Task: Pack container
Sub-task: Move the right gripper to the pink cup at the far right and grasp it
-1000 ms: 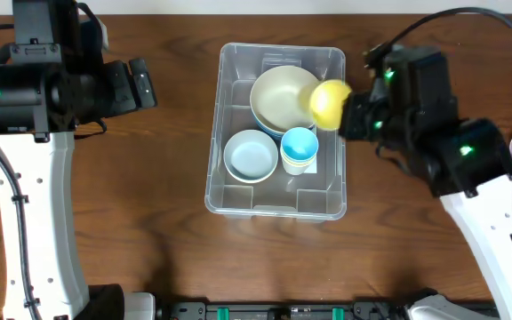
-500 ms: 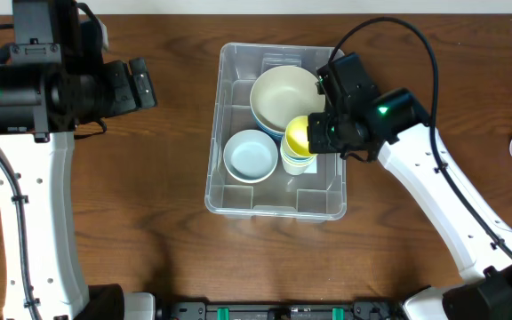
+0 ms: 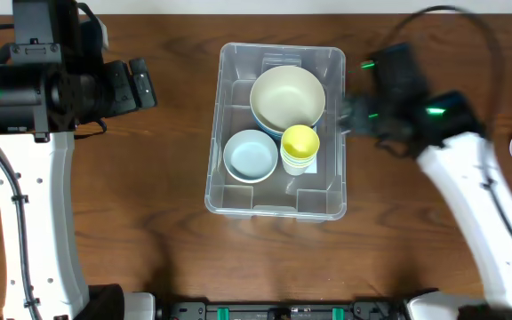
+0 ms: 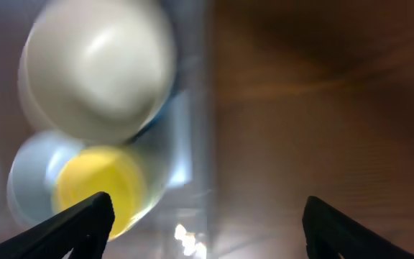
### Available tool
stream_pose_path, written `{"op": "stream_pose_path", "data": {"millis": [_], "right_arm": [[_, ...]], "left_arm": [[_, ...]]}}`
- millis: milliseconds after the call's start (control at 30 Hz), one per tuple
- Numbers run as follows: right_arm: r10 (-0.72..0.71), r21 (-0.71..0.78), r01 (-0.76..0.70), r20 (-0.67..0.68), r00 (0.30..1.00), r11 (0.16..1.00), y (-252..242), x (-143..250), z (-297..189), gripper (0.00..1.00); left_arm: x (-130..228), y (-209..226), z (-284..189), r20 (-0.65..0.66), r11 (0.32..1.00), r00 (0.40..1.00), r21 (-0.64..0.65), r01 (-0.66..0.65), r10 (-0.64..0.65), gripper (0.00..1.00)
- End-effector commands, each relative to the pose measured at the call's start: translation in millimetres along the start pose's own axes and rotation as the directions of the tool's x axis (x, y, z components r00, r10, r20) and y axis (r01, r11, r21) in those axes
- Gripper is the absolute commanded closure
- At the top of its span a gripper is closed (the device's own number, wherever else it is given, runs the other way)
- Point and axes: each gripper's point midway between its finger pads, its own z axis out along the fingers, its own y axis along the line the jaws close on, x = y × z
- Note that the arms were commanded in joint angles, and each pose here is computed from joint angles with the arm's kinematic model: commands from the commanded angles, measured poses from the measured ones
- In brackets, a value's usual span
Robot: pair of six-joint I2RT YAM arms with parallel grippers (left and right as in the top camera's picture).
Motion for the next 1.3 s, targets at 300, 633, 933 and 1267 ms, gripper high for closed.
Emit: {"op": "stream_pose_path", "data": {"millis": [300,633,933,1267], "right_arm": [[0.376,0.29,-0.441,0.256,0.891,0.849,-232.5,-68.7,-18.3,0.01],[0.355,0.288,-0.417,0.244,0.902,0.862,-324.9,-80.8,19.2,0.01],[0.36,0.183,-0.386,0.161,0.919,0.904,-382.0,-62.7,72.8,0.01],[0.342,0.122,-0.375,0.229,0.912,0.919,-423.8,-68.4,103.8,0.01]], "left_arm": [[-0.2,3.3,0.5,0.001,1.0,1.0,-0.014,0.0,0.0,0.02],[-0.2,3.3,0.5,0.001,1.0,1.0,-0.014,0.0,0.0,0.02],[-0.2,3.3,0.5,0.001,1.0,1.0,-0.014,0.0,0.0,0.02],[-0.2,3.3,0.5,0.001,1.0,1.0,-0.014,0.0,0.0,0.02]]}}
